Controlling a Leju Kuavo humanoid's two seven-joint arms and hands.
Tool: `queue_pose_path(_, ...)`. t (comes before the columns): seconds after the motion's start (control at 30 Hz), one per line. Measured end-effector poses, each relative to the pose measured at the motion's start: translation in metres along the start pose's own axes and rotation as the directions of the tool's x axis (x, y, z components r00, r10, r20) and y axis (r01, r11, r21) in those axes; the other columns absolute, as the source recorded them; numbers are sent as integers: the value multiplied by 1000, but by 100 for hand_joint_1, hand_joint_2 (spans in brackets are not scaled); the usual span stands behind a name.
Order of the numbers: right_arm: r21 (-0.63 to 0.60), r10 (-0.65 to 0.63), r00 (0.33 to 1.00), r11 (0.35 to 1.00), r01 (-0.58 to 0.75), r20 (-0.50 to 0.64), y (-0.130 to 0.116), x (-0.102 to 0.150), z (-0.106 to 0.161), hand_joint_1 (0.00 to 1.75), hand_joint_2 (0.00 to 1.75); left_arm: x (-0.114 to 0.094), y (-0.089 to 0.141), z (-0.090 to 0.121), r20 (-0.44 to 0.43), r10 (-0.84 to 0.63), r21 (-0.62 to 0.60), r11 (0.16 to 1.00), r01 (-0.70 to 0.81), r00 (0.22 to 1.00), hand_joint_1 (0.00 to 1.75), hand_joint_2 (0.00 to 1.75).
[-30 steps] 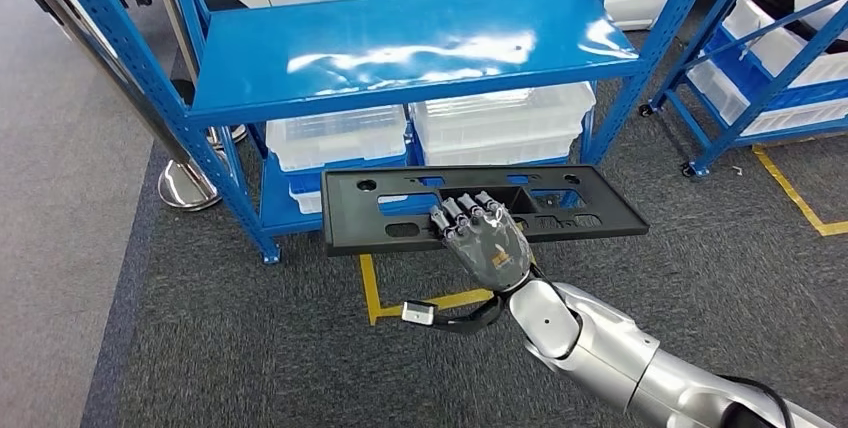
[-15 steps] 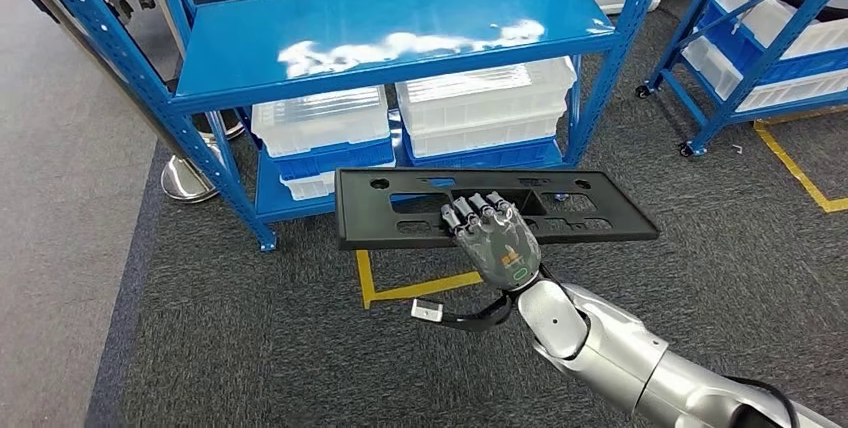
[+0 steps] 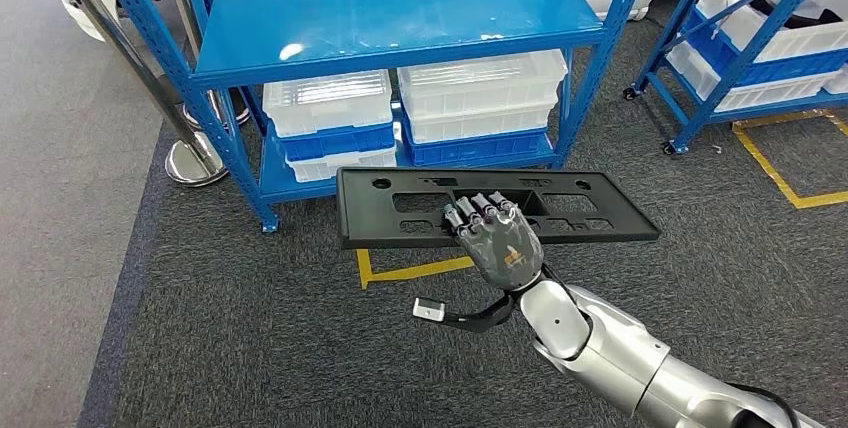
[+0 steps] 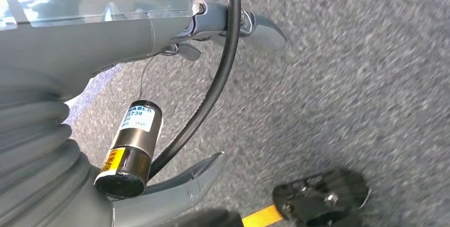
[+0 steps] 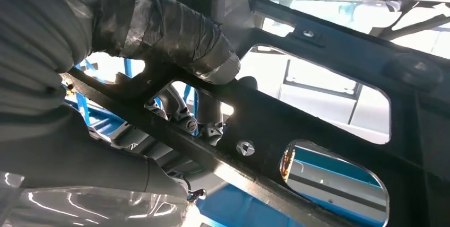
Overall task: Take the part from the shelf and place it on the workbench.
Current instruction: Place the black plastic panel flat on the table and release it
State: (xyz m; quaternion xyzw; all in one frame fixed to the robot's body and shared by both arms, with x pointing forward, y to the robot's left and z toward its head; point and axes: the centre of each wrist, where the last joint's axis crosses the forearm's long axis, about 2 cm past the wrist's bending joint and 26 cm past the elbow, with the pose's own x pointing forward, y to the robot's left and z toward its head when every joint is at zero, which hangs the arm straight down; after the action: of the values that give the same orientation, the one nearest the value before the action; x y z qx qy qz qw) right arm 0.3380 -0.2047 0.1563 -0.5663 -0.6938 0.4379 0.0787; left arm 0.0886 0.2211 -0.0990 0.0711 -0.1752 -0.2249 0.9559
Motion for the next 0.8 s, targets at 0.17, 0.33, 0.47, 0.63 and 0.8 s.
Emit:
queue_pose_path(0.17,-1,2,1000,1000,-2,-6,0,-2,-1,175,175,1,0,0,1,0,0,1000,0,1000,0,175)
queue_pose_path(0.33,-5,1,1000,1000,-1,-11,-1,-3,-2,175,175,-3,-2,1,-5,-1,-1,1000,1,1000,0,175)
queue_pose_path(0.47,-3,-2,1000,1000,2,-8,-1,-2,-1,175,175,-6,-3,1,-12,-1,-4,1000,1,1000,0,175)
queue_pose_path(0.63,-2,-9,1000,1000,9,17,-1,1,-1,175,175,-6,-3,1,-10,2,-2,1000,-2,1000,0,175)
queue_pose_path(0.8,-16,-25,999,1000,26,35,-3,7,-9,175,175,-5,0,1,-5,9,6,1000,-9,1000,0,175)
